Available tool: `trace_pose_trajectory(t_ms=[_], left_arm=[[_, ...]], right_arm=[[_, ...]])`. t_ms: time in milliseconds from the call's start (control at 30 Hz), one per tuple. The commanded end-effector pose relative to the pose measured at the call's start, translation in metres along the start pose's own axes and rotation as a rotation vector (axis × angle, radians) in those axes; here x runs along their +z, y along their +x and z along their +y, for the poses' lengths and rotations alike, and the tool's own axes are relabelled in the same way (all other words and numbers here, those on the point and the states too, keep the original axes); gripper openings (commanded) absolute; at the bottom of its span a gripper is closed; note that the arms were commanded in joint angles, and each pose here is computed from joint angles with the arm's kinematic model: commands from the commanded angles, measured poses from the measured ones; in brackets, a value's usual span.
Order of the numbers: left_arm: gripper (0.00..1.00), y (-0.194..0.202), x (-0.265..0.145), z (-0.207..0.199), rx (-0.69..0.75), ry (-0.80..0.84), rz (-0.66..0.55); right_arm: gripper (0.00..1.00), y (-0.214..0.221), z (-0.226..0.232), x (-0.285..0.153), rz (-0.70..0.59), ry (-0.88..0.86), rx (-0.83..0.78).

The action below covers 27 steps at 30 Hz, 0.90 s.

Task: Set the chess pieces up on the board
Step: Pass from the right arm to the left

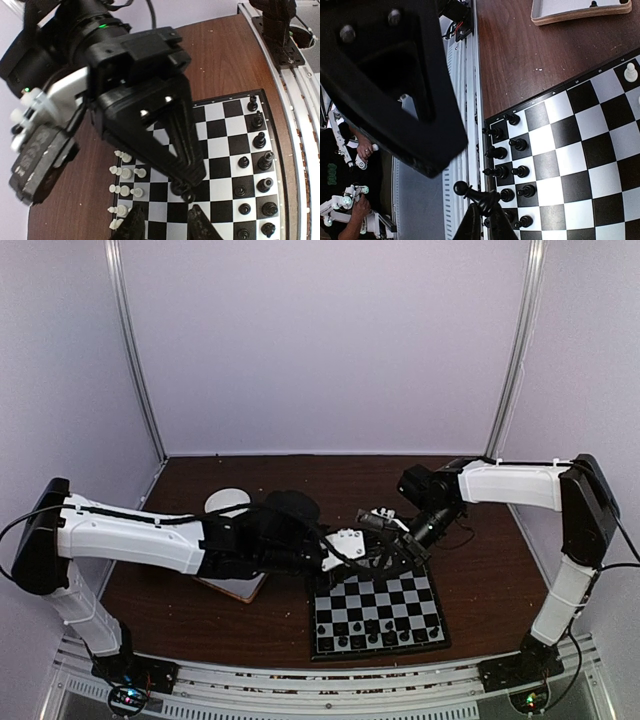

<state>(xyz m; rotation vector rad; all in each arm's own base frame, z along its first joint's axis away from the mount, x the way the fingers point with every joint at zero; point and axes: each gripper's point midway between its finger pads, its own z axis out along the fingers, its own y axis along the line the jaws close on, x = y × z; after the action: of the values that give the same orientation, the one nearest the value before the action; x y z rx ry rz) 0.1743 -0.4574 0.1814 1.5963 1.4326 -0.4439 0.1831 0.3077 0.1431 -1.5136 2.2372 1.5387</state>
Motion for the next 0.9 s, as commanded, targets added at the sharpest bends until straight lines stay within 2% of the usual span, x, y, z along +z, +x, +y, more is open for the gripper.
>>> trace_pose_trajectory(t_ms=[0, 367, 867], left_arm=[[0.30, -0.006, 0.009, -0.008, 0.117, 0.014, 0.022], [0.29, -0.006, 0.018, -0.009, 0.155, 0.002, 0.049], [0.19, -0.012, 0.022, -0.011, 0.155, 0.012, 0.042]], right_arm=[[0.09, -0.008, 0.009, -0.004, -0.027, -0.053, 0.000], [0.09, -0.008, 0.009, -0.006, -0.030, -0.059, 0.003], [0.09, -0.008, 0.010, -0.008, -0.029, -0.055, -0.004]])
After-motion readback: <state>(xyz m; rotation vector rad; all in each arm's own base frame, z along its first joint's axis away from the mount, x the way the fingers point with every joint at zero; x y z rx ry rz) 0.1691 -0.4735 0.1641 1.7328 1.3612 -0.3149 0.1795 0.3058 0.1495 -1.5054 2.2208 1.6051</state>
